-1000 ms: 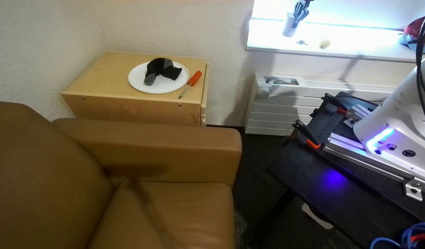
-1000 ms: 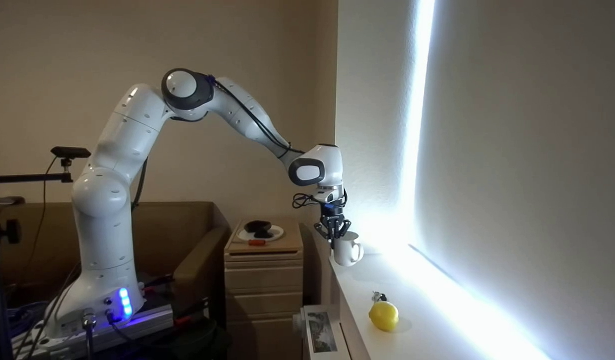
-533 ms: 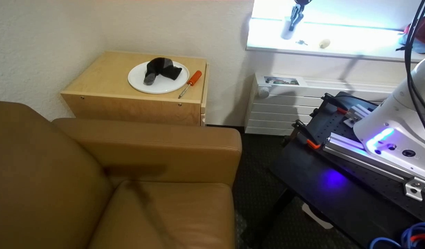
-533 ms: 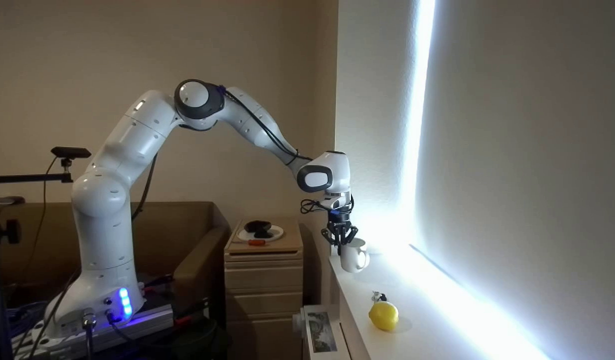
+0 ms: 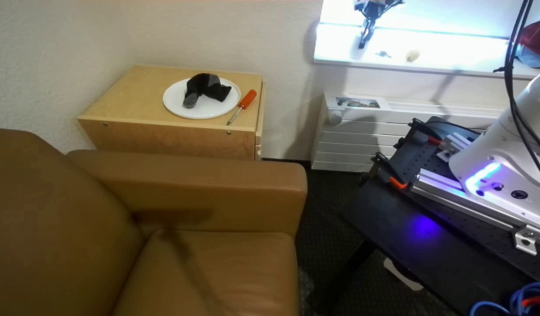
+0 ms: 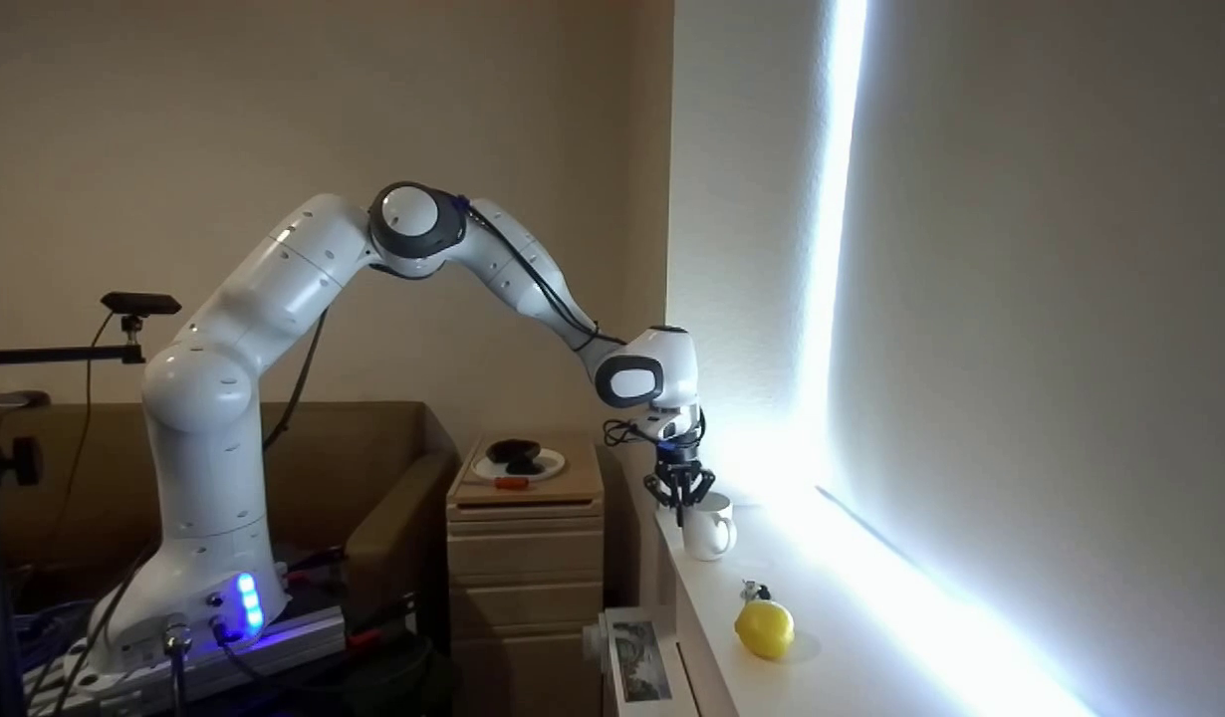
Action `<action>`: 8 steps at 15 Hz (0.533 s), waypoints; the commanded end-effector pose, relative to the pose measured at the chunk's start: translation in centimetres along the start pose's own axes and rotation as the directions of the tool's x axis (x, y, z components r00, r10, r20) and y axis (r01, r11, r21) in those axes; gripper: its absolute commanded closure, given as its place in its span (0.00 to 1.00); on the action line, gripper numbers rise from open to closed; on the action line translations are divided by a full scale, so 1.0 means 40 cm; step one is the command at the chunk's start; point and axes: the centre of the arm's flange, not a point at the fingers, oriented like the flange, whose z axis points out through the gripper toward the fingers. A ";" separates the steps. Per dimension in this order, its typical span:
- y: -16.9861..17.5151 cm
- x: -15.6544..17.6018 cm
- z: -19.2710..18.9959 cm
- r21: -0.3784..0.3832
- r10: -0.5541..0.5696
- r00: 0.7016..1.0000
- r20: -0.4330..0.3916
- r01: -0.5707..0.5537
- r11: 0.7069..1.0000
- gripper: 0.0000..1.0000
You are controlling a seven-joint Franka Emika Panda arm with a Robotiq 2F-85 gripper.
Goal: Move the white cup to the windowsill
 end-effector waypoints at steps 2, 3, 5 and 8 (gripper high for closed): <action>-0.055 0.017 0.032 0.012 0.067 0.997 0.035 -0.068 0.998 0.99; -0.054 0.020 0.037 0.009 0.076 0.997 0.034 -0.076 0.997 0.99; -0.062 0.021 0.032 -0.011 0.088 0.996 0.027 -0.088 0.996 0.70; -0.060 0.023 0.016 -0.013 0.091 0.995 0.036 -0.090 0.996 0.57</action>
